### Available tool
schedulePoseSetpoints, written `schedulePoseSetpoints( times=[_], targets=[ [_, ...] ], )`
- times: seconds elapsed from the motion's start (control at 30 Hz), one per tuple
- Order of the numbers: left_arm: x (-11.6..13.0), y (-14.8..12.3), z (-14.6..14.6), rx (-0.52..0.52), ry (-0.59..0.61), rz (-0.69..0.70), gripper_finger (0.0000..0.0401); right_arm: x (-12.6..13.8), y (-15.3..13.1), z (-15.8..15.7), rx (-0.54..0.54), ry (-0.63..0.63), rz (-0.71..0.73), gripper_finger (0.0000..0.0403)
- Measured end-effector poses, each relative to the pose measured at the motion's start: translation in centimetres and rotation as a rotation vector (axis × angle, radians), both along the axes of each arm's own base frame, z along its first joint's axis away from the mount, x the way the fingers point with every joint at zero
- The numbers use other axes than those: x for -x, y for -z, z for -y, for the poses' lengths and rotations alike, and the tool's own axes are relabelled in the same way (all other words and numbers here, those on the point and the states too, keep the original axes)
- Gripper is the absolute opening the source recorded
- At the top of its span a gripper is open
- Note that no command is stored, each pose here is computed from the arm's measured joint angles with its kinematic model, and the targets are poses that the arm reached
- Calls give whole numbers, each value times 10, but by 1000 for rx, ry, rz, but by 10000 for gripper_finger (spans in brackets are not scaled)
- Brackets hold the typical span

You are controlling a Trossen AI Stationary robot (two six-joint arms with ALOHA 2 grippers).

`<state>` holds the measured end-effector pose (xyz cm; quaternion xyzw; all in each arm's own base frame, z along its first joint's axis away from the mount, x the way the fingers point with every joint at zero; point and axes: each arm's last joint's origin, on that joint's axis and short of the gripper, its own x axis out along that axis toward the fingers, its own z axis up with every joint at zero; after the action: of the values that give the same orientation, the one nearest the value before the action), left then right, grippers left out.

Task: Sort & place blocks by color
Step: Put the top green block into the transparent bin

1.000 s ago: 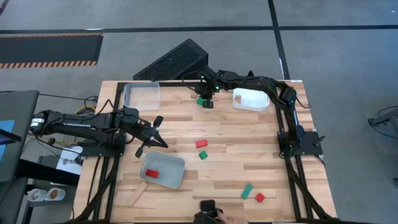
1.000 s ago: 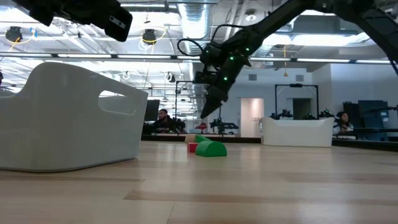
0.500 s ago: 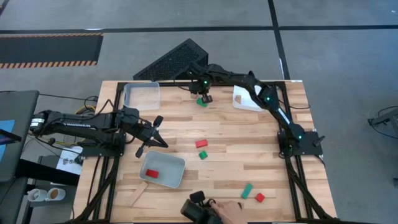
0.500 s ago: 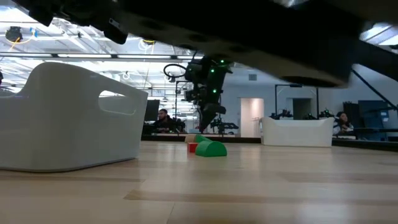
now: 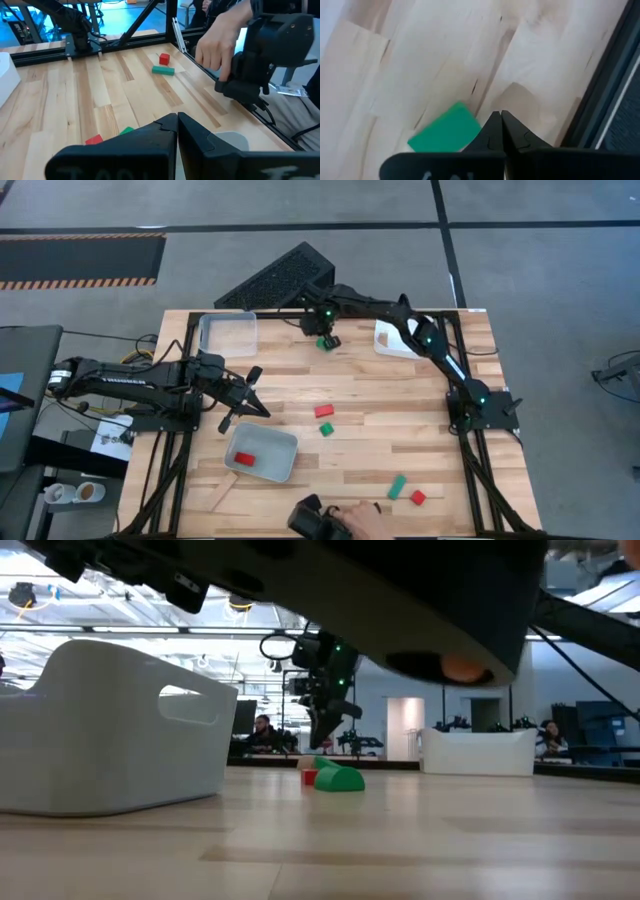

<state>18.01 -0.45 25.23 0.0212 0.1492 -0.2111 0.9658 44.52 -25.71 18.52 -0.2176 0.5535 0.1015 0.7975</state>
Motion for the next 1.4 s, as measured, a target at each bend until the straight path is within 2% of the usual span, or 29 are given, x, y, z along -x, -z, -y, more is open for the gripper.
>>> schedulePoseSetpoints(
  times=[0.07,0.3,0.73,0.87,0.97,1.03,1.13,1.27,1.4],
  targets=[
    [0,0,0,0,0,0,0,4,0,4,-19,-19,-4,2],
    [0,0,0,1,0,0,0,16,2,13,28,-160,-75,1],
    [0,0,-1,9,-30,-8,0,10,3,-4,120,-422,-150,1],
    [-1,0,-1,3,-49,-8,0,11,3,-6,110,-379,-170,0],
    [-1,0,-4,-44,-134,-3,0,17,-4,-10,29,-267,-189,0],
    [-3,0,-9,-105,-195,20,0,24,-19,-13,-27,-178,-180,0],
    [-8,0,-22,-155,-279,53,0,33,-43,-19,-82,-95,-123,0],
    [-17,9,-47,-145,-320,26,0,44,-72,-37,-85,-92,-4,0],
    [-29,24,-76,-126,-344,-25,0,65,-86,-64,-115,-87,128,0]
  ],
)
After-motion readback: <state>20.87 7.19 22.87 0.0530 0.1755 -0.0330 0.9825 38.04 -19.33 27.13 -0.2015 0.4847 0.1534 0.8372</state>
